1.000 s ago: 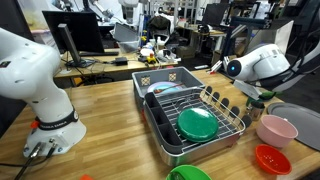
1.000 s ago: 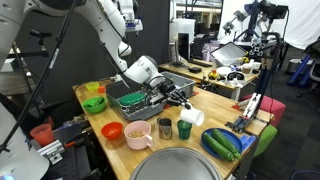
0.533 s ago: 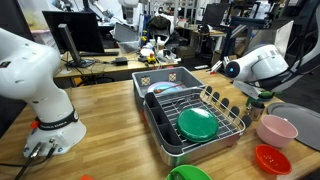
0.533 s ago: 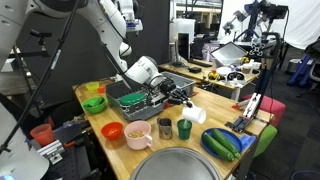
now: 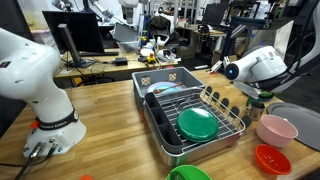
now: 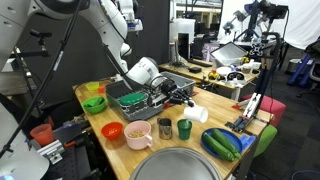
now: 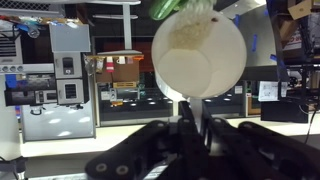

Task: Pour the contents of the mug into the metal jug

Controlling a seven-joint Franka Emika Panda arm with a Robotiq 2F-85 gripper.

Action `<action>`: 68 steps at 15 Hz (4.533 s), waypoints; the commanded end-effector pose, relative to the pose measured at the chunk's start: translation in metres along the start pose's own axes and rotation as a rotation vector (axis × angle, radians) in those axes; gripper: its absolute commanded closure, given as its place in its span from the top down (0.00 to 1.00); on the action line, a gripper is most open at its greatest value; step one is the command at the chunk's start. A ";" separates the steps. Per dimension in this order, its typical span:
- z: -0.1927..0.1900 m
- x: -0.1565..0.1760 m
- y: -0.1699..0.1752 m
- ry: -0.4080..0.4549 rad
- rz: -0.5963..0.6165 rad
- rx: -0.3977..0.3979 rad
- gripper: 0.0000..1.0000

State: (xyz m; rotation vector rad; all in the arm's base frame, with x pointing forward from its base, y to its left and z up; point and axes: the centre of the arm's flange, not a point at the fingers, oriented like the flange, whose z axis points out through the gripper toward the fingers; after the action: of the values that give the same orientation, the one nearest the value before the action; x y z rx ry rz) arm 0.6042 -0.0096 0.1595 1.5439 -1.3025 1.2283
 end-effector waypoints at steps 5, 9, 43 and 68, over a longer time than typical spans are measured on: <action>0.002 -0.001 -0.004 0.067 0.026 0.006 0.02; 0.001 -0.002 -0.003 0.076 0.025 0.008 0.02; -0.013 -0.008 -0.009 0.075 0.064 0.036 0.02; -0.019 0.051 -0.002 -1.084 0.347 0.300 0.02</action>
State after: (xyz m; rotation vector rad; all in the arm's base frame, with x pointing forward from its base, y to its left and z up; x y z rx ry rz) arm 0.6074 -0.0003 0.2088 2.2746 -2.1627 0.8880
